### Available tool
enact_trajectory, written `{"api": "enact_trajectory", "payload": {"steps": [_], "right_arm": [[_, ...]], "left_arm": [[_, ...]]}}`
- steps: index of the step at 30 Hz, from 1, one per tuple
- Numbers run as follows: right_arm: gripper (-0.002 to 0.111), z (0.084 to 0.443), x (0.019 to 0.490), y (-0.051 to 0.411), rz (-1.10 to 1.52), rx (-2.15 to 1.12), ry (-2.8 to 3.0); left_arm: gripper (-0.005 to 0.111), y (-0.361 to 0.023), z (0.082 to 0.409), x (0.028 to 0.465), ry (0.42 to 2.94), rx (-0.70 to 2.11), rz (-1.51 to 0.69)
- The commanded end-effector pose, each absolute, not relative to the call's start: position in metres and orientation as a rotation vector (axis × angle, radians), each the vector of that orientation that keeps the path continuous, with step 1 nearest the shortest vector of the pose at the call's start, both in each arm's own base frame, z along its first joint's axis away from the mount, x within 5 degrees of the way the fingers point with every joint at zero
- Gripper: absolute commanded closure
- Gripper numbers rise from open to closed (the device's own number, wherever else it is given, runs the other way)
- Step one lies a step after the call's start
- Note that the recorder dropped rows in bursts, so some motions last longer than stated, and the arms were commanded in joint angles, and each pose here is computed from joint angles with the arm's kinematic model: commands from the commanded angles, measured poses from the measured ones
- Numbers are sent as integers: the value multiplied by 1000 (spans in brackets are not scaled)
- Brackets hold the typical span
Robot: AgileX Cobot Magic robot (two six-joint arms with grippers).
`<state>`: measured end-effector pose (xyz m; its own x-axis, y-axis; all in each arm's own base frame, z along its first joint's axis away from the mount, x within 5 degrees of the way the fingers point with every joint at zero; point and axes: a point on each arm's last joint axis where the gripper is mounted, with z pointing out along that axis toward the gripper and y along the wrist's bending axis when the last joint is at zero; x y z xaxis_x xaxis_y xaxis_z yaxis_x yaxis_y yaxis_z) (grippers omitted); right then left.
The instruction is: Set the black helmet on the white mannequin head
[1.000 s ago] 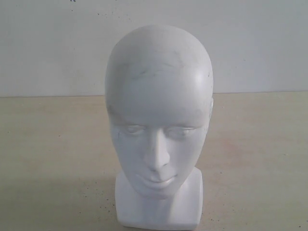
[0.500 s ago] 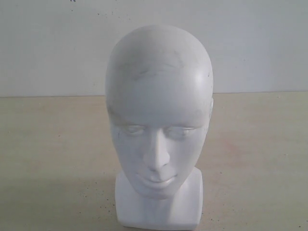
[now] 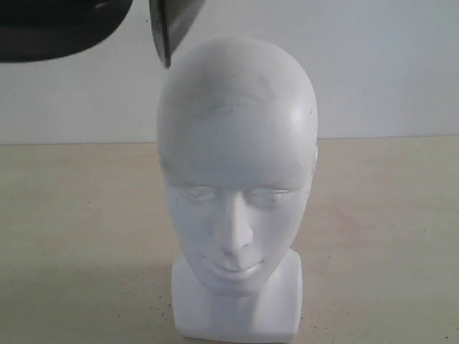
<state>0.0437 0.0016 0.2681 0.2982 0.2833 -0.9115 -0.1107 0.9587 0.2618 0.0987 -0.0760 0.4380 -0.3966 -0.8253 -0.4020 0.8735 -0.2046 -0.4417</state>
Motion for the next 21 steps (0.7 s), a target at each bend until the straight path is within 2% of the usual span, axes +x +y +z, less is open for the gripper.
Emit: {"api": "enact_trajectory", "payload": {"steps": [1, 11, 21], "right_arm": [[108, 299, 37, 1, 240, 154, 1232], [108, 374, 51, 2, 269, 143, 1325], [108, 458, 72, 40, 433, -346, 1432]], "left_arm": [[102, -77, 460, 90, 633, 213, -1902], [102, -87, 459, 112, 695, 195, -1925], [102, -108, 454, 141, 781, 183, -1964]]}}
